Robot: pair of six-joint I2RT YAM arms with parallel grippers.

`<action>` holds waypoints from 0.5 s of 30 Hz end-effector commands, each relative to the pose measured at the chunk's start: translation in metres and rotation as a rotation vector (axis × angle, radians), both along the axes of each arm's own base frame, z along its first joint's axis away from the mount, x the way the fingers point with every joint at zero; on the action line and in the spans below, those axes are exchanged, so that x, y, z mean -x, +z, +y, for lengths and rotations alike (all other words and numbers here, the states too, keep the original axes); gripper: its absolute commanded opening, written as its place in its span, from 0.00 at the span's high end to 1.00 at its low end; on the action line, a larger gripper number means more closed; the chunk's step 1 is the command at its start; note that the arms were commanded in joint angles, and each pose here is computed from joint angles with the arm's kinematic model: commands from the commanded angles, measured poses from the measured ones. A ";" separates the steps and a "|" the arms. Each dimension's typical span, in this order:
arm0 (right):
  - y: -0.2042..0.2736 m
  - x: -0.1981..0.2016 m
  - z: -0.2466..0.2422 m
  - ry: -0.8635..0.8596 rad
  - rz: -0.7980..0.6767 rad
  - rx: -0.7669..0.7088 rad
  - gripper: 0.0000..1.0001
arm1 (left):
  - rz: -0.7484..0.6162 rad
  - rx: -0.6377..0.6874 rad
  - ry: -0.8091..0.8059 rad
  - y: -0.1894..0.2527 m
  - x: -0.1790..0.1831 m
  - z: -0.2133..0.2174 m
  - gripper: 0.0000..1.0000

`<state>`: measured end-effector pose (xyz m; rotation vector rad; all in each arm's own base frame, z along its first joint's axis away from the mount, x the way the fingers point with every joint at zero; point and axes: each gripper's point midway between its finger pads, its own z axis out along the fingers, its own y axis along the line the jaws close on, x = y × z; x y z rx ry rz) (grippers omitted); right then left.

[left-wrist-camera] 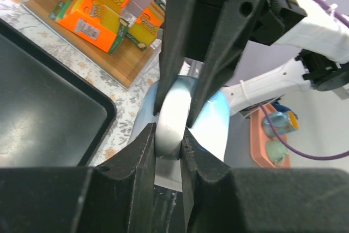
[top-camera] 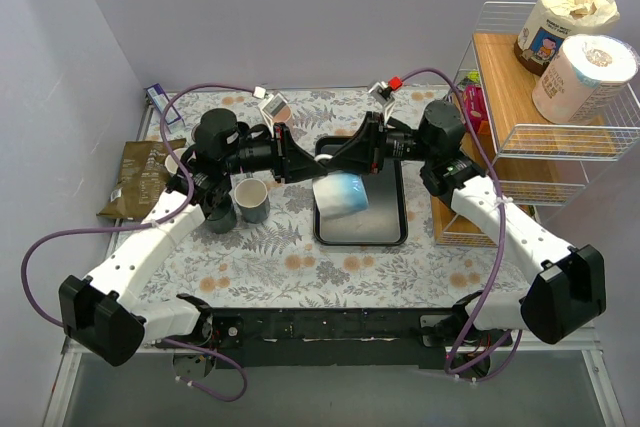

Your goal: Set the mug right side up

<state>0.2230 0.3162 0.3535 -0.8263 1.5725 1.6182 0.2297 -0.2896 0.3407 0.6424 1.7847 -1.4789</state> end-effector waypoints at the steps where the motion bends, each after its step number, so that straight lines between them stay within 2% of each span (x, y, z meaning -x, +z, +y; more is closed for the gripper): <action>1: 0.028 -0.008 0.001 -0.060 -0.053 -0.023 0.59 | -0.084 -0.017 0.128 0.015 -0.016 0.008 1.00; 3: 0.030 -0.015 0.001 -0.094 -0.076 -0.018 0.47 | -0.070 -0.034 0.176 0.013 -0.022 0.011 1.00; 8: 0.025 -0.034 0.000 -0.178 -0.065 0.053 0.33 | -0.015 -0.091 0.283 0.006 -0.034 0.021 1.00; 9: 0.029 -0.045 -0.001 -0.236 -0.083 0.064 0.25 | -0.010 -0.101 0.331 0.008 -0.041 0.025 1.00; 12: 0.016 -0.061 -0.008 -0.337 -0.055 0.143 0.18 | 0.055 -0.168 0.436 0.000 -0.056 0.035 1.00; 13: 0.014 -0.063 -0.011 -0.352 -0.046 0.168 0.18 | 0.074 -0.207 0.514 -0.007 -0.068 0.043 1.00; 15: 0.010 -0.070 -0.015 -0.400 -0.042 0.200 0.17 | 0.174 -0.314 0.574 -0.035 -0.078 0.051 1.00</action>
